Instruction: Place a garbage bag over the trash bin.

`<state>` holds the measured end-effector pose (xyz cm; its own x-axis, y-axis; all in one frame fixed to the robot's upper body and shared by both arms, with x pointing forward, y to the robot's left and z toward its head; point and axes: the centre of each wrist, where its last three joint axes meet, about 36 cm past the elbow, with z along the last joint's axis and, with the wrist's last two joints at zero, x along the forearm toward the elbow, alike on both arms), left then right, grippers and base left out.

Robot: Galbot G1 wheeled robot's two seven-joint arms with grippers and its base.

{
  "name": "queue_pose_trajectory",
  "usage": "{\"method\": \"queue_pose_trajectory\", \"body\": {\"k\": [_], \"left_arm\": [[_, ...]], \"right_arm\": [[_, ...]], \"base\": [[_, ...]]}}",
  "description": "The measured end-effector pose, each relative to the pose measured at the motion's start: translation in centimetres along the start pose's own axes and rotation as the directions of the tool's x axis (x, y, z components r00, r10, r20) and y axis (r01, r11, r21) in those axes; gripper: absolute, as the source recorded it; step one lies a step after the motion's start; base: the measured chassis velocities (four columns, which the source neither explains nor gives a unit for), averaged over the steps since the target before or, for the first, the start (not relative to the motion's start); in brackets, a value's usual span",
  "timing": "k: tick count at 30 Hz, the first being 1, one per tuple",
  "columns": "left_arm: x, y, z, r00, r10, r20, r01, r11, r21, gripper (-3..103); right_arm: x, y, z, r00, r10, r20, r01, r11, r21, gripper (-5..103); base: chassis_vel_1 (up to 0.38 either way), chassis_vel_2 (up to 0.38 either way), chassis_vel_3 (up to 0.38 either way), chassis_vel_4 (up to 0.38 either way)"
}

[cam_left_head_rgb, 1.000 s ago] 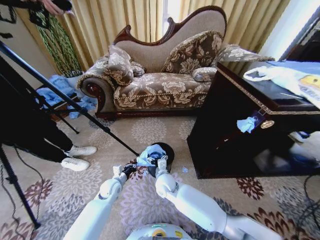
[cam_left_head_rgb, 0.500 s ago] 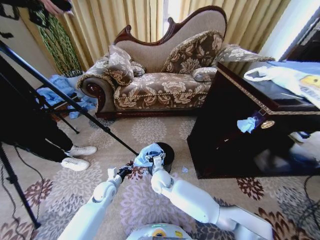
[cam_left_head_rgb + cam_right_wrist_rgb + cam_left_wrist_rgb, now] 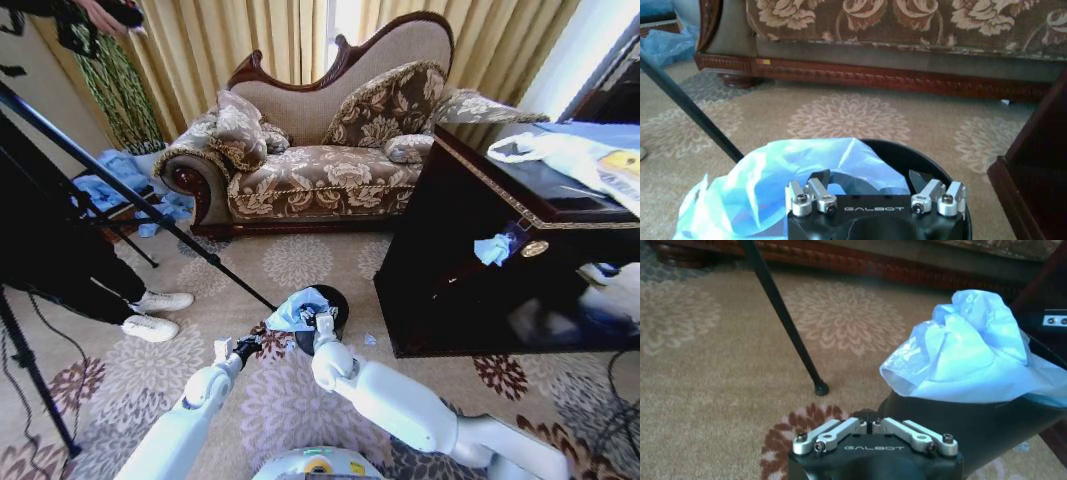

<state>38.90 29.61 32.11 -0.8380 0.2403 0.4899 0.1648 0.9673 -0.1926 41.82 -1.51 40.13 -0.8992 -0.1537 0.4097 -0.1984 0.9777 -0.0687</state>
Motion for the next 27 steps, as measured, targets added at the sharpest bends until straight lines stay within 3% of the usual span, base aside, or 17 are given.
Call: {"method": "queue_pose_trajectory", "body": {"k": [8, 12, 14, 15, 18, 19, 21, 22, 24, 26, 27], "left_arm": [[0.4, -0.8, -1.1, 0.999, 0.028, 0.023, -0.027, 1.0, -0.012, 0], [1.8, -1.6, -2.1, 0.996, 0.079, 0.031, -0.077, 0.996, -0.055, 3], [3.0, -1.8, -2.5, 0.993, 0.118, 0.009, -0.116, 0.987, -0.113, 14], [3.0, -1.8, -2.5, 0.993, 0.118, 0.009, -0.116, 0.987, -0.113, 14], [4.5, -1.7, -2.4, 0.988, 0.155, -0.02, -0.155, 0.949, -0.276, 30], [4.5, -1.7, -2.4, 0.988, 0.155, -0.02, -0.155, 0.949, -0.276, 30], [5.1, -1.1, -2.4, 0.983, 0.178, -0.034, -0.179, 0.92, -0.349, 41], [5.1, -1.1, -2.4, 0.983, 0.178, -0.034, -0.179, 0.92, -0.349, 41], [5.5, -1.1, -2.5, 0.984, 0.176, -0.032, -0.176, 0.921, -0.346, 51], [5.8, -1.5, -2.8, 0.99, 0.142, -0.001, -0.136, 0.947, -0.291, 62], [5.8, -1.8, -3.0, 0.992, 0.127, 0.017, -0.118, 0.96, -0.253, 62]], "right_arm": [[0.9, 0.5, 0.1, 1.0, -0.019, -0.007, 0.019, 1.0, -0.016, 79], [1.1, 0.4, 0.4, 1.0, -0.016, -0.007, 0.016, 0.999, -0.027, 79], [1.2, 0.2, 0.7, 1.0, -0.012, -0.004, 0.012, 0.999, -0.038, 83], [1.2, 0.2, 0.7, 1.0, -0.012, -0.004, 0.012, 0.999, -0.038, 83], [1.3, -0.5, 1.2, 1.0, 0.001, 0.012, 0.0, 0.998, -0.059, 85], [1.3, -0.5, 1.2, 1.0, 0.001, 0.012, 0.0, 0.998, -0.059, 85], [1.3, -1.0, 1.5, 1.0, 0.013, 0.021, -0.011, 0.997, -0.071, 86], [1.3, -1.0, 1.5, 1.0, 0.013, 0.021, -0.011, 0.997, -0.071, 86], [1.5, -1.4, 1.7, 1.0, 0.018, 0.025, -0.016, 0.997, -0.082, 86], [1.6, -2.0, 1.9, 0.999, 0.026, 0.029, -0.023, 0.995, -0.095, 86], [1.6, -2.3, 2.0, 0.999, 0.03, 0.031, -0.027, 0.995, -0.101, 86]], "base": [[0.0, 0.0, 0.0, 0.0], [0.0, 0.0, 0.0, 0.0], [0.0, 0.0, 0.0, 0.0], [0.0, 0.0, 0.0, 0.0], [0.0, 0.0, 0.0, 0.0], [0.0, 0.0, 0.0, 0.0], [0.0, 0.0, 0.0, 0.0], [0.0, 0.0, 0.0, 0.0], [0.0, 0.0, 0.0, 0.0], [0.0, 0.0, 0.0, 0.0], [0.0, 0.0, 0.0, 0.0]]}}
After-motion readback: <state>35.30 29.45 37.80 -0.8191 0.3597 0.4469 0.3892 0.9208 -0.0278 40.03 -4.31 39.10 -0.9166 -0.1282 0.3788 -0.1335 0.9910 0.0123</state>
